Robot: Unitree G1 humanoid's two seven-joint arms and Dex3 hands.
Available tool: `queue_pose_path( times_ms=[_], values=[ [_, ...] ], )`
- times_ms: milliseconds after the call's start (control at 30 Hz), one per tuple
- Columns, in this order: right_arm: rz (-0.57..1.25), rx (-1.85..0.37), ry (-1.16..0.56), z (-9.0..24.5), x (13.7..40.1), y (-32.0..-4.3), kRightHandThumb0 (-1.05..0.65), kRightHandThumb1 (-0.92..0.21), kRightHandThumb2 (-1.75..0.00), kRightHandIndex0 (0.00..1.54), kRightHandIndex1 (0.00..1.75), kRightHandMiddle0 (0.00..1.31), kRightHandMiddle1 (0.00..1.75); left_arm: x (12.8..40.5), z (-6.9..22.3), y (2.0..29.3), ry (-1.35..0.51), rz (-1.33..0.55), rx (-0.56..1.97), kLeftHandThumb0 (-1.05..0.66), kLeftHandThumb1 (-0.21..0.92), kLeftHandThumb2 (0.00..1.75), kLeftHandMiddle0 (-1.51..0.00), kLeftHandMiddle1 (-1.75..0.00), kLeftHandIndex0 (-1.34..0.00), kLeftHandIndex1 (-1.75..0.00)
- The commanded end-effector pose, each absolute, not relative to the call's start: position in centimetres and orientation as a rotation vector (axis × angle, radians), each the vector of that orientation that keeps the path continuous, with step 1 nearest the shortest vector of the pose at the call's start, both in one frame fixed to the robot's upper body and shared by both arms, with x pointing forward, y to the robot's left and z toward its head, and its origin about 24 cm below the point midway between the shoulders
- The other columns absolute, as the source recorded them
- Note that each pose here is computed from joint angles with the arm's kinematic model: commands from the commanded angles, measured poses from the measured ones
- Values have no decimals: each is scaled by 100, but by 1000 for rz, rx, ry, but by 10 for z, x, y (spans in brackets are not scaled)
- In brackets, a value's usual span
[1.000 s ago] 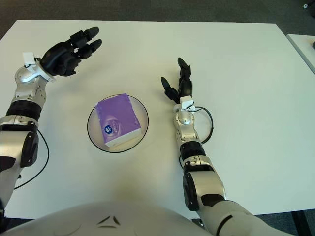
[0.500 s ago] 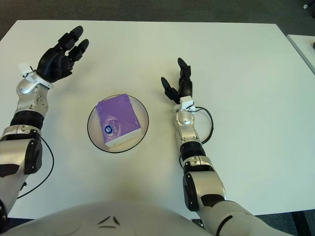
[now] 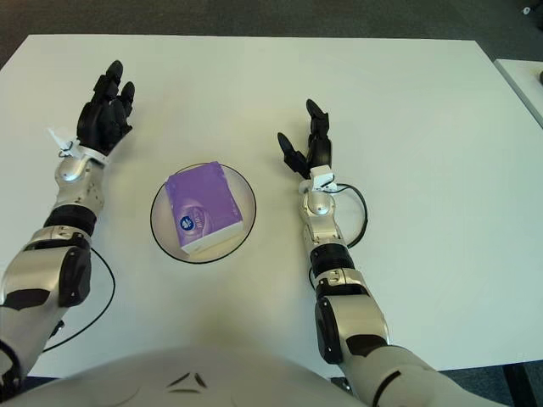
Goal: Put the tissue paper into the plate.
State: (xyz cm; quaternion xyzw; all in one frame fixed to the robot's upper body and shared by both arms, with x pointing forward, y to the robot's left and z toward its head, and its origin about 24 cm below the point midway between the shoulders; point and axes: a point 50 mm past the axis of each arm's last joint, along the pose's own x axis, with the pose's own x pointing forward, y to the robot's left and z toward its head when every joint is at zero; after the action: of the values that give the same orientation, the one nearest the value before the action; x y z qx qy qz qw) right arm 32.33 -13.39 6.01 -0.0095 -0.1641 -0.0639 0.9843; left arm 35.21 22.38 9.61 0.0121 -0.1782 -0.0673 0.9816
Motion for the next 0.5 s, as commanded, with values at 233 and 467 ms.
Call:
queue_pose_path(
  times_ms=[233, 467],
  values=[
    [-150, -59, -74, -12, 280, -141, -59, -92, -36, 38, 1, 0, 44, 334, 70, 229, -327, -31, 112, -105, 92, 73, 0, 0, 0, 0],
    [-148, -44, -73, -11, 280, -140, -60, -92, -36, 37, 1, 0, 42, 329, 58, 224, -301, 4, 121, -105, 92, 78, 0, 0, -2, -2]
  ],
)
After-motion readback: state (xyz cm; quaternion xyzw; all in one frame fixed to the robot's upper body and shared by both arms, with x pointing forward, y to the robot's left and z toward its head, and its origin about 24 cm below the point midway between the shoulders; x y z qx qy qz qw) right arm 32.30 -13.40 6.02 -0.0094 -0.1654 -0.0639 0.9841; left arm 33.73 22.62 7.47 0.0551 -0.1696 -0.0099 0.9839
